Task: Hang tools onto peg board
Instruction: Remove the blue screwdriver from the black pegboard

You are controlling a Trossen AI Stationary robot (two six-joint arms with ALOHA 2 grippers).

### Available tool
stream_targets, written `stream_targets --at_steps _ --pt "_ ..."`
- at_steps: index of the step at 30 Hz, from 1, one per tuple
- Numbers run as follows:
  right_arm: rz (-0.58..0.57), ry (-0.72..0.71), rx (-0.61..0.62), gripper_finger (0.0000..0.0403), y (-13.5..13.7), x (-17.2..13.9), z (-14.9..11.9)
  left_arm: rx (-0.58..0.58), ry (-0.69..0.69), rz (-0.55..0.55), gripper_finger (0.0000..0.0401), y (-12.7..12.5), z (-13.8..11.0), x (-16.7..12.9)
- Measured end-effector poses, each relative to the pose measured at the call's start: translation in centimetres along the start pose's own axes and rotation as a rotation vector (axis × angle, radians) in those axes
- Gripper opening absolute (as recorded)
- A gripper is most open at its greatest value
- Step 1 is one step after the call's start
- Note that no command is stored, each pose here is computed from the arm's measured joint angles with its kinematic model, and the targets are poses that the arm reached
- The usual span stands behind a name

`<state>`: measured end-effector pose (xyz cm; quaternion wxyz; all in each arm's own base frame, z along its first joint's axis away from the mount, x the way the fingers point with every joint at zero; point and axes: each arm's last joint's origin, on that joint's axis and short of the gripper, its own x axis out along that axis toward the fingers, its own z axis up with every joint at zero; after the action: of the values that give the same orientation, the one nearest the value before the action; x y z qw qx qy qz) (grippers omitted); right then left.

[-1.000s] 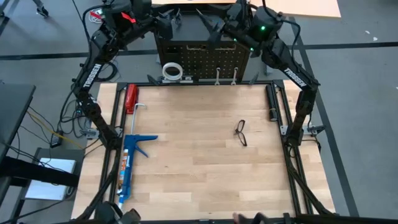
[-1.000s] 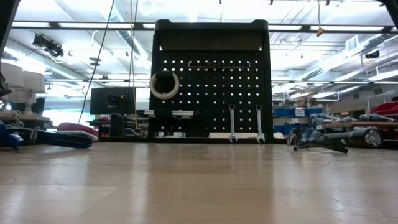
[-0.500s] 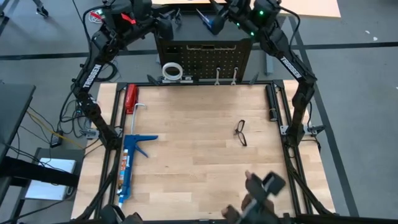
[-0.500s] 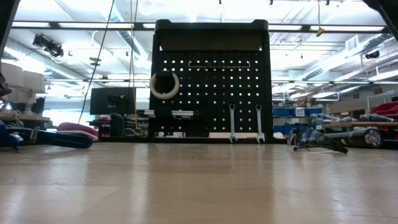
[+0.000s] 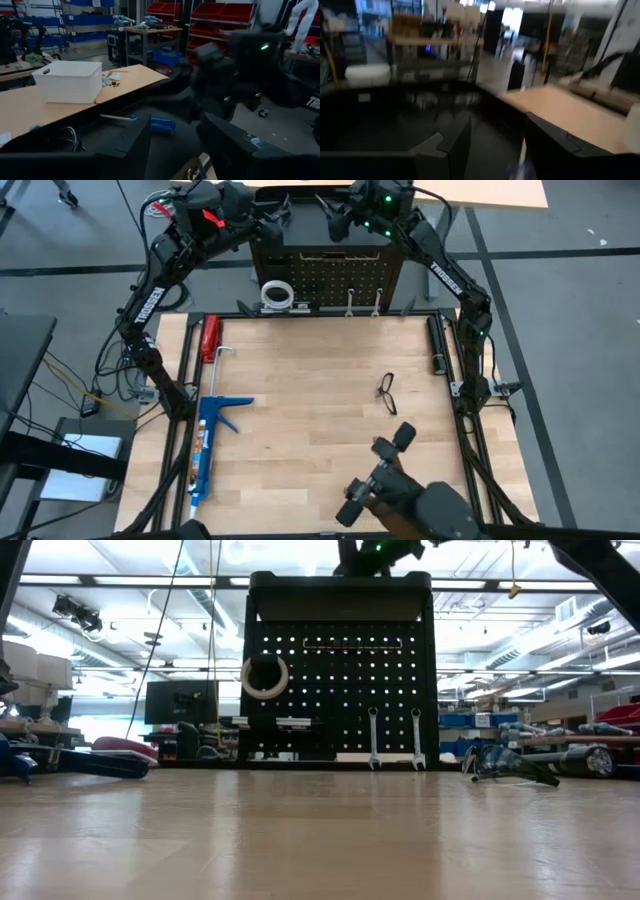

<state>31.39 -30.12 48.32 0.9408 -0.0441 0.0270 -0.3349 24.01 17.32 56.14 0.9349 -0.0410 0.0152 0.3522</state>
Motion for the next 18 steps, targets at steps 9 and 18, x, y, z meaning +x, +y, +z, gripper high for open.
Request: stream_targets --at_steps 9,18 --pt "-0.002 0.137 0.041 0.0193 -1.3 0.3 -1.9 -0.008 0.022 -0.004 0.0182 -0.2 -0.2 0.0" --pt "0.059 0.184 0.15 0.0193 -3.4 -0.1 -2.6 -0.015 0.019 -0.005 0.0182 -0.2 -0.2 0.0"
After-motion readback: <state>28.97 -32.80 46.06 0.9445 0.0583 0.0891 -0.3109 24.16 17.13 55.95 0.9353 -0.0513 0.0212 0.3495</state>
